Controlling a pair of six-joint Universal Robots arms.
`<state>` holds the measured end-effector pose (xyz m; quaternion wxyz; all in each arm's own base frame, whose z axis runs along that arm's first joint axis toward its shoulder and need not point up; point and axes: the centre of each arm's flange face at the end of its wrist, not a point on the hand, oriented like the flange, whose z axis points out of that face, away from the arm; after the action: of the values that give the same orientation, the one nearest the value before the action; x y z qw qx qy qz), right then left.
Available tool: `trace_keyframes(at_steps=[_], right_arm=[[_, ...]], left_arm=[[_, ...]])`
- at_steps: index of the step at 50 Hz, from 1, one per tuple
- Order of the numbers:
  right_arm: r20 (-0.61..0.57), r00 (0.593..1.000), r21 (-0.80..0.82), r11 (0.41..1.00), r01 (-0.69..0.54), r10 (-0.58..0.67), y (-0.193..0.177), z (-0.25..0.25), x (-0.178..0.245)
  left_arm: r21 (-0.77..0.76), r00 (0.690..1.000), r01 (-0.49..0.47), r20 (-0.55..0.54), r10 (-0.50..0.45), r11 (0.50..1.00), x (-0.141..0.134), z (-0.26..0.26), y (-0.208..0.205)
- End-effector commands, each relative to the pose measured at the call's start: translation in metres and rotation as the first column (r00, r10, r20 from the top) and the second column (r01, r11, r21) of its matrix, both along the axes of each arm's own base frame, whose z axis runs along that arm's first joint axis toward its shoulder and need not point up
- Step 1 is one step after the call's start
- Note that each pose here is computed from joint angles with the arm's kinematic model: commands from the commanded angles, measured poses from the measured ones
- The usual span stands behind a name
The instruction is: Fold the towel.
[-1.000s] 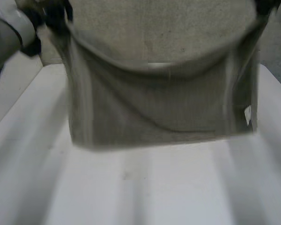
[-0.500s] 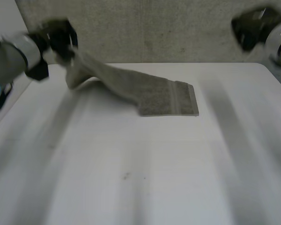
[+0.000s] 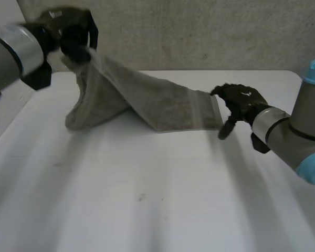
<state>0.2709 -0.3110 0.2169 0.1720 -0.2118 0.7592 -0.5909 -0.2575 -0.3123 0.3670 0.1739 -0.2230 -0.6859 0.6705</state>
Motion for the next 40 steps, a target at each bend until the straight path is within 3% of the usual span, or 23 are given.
trace_keyframes(at_steps=[1,7,12,20,26,30,40], right_arm=[[0.151,0.985,0.010,0.996,-0.090,0.088,0.035,0.014,0.043],[0.229,0.963,-0.012,0.990,-0.143,0.142,0.052,0.010,0.080],[0.235,0.967,0.019,0.994,-0.107,0.099,0.053,-0.017,0.099],[0.190,0.981,0.035,0.998,0.044,-0.050,0.034,-0.052,0.095],[0.181,0.980,0.018,0.997,0.074,-0.076,0.025,-0.061,0.090],[0.125,0.983,-0.021,0.991,0.135,-0.132,-0.009,-0.075,0.064],[0.068,0.998,0.011,1.000,-0.003,0.002,-0.023,-0.100,0.056]], left_arm=[[-0.078,0.996,0.026,-0.081,-0.033,0.997,-0.001,0.058,0.031],[-0.113,0.993,0.034,-0.113,-0.047,0.993,-0.001,0.082,0.044],[-0.109,0.992,0.033,-0.115,-0.046,0.994,0.000,0.085,0.046],[-0.076,0.990,0.031,-0.137,-0.042,0.997,0.000,0.081,0.044],[-0.063,0.989,0.015,-0.145,-0.024,0.998,0.005,0.079,0.040],[-0.056,0.989,0.015,-0.148,-0.024,0.998,0.005,0.078,0.039],[-0.048,0.986,0.007,-0.166,-0.015,0.999,0.008,0.080,0.038]])
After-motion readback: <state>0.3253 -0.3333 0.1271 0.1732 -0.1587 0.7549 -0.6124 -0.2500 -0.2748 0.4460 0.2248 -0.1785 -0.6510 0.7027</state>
